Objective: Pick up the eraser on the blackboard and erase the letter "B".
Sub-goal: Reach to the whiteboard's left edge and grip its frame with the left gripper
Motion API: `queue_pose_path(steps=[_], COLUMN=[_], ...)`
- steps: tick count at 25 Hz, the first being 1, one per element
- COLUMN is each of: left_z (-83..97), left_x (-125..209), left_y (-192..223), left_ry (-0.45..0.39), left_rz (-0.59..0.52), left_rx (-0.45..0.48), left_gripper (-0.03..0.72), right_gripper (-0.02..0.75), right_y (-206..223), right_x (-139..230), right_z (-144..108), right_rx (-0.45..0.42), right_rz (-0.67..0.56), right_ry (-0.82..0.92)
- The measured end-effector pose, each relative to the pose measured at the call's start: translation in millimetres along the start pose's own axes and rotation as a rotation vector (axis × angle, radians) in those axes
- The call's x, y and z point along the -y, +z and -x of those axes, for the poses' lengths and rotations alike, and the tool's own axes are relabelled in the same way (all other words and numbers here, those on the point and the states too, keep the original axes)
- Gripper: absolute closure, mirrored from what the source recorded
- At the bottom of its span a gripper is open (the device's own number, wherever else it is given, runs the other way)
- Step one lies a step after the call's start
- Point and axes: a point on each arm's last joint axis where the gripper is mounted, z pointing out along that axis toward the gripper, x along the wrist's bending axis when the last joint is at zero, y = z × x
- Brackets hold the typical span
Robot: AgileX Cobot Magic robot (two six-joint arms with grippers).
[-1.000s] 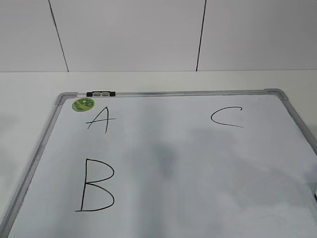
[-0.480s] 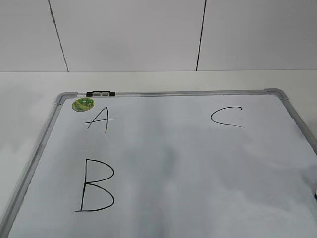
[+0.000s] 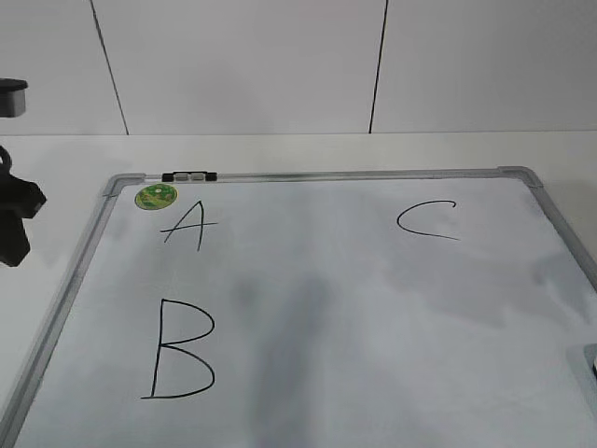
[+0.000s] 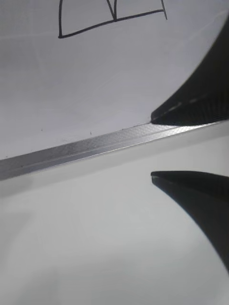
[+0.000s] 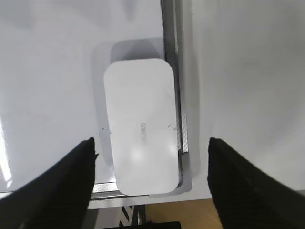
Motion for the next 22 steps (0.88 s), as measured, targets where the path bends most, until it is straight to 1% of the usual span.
queue_pose_path(steps=[4, 8, 11, 15, 19, 22], left_z=[0.5, 0.5, 0.5, 0.5, 0.0, -0.4], left_x=[-2.8, -5.0, -10.5, -26.8, -40.7, -45.1], left_y=[7.9, 8.5, 12.3, 28.6, 49.4, 64.8], left_ry=[0.0, 0.0, 0.0, -0.002, -0.011, -0.028], left_rz=[-0.014, 0.006, 0.008, -0.021, -0.062, -0.097], left_rx=[0.001, 0.001, 0.001, 0.002, 0.001, 0.0], left_gripper=[0.447, 0.447, 0.446, 0.446, 0.446, 0.446], right_gripper=[0.155, 0.155, 0.155, 0.155, 0.155, 0.155], right_y=[-1.8, 2.1, 1.8, 0.3, -0.6, -9.1], right_x=[-17.2, -22.4, -21.9, -23.0, -23.0, -16.1], right_z=[9.3, 16.8, 12.9, 6.1, 4.7, 2.6], right_rx=[-0.045, -0.107, -0.165, -0.241, -0.257, -0.271], right_rz=[-0.004, -0.021, -0.024, -0.007, 0.001, 0.038], right_ry=[0.044, 0.047, -0.025, -0.073, -0.087, -0.084])
